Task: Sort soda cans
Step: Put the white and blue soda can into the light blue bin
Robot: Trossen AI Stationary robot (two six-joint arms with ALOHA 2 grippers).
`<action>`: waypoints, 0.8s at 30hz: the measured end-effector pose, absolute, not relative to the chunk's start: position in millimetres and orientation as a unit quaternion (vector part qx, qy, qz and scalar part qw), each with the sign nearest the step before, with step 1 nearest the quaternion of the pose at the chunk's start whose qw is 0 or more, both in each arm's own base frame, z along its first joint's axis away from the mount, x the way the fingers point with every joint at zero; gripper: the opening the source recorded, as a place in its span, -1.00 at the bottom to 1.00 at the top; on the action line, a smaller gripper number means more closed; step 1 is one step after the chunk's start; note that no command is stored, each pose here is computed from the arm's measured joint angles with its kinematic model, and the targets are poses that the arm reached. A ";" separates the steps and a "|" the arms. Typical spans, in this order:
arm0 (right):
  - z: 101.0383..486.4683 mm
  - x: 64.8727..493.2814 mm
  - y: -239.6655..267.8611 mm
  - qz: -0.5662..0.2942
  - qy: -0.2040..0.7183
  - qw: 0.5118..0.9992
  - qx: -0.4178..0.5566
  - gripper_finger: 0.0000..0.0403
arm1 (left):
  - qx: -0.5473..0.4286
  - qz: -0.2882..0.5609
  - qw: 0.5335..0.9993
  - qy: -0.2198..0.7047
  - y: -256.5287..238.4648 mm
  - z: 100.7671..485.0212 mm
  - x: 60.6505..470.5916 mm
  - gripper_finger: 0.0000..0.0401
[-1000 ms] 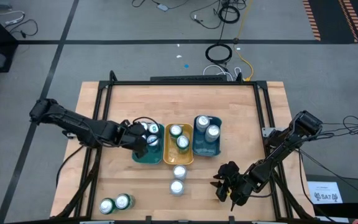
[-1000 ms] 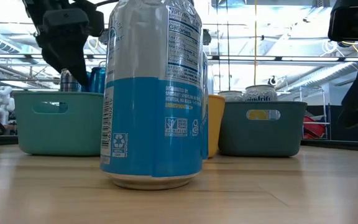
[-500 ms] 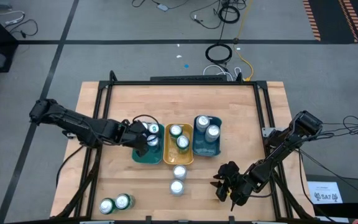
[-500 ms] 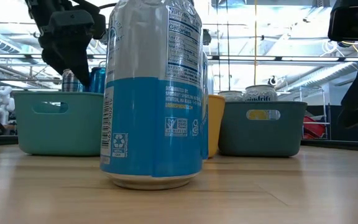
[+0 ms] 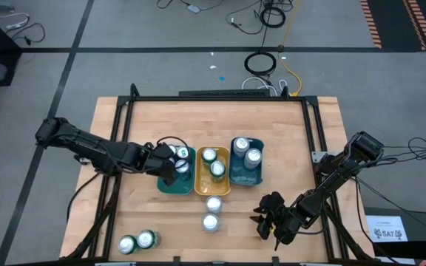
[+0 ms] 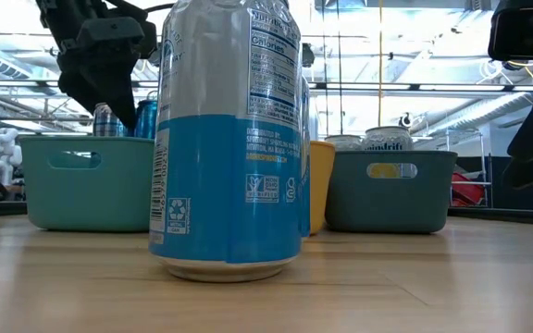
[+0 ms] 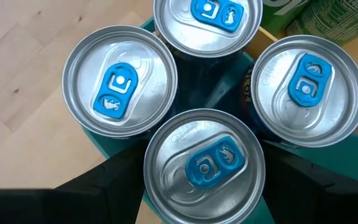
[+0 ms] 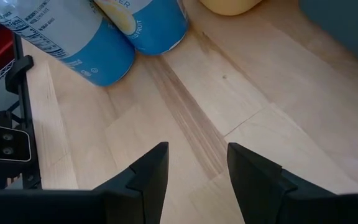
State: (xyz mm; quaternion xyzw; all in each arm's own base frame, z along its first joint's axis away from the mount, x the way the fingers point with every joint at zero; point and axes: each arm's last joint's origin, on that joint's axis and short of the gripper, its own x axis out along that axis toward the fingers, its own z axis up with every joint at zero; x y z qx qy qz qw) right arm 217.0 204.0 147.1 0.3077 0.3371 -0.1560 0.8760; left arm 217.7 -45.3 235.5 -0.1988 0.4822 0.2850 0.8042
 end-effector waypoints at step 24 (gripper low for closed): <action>147.4 217.3 204.4 -0.155 0.336 0.875 0.313 -0.23 | -0.233 0.212 0.789 0.527 -47.2 234.4 218.9 0.87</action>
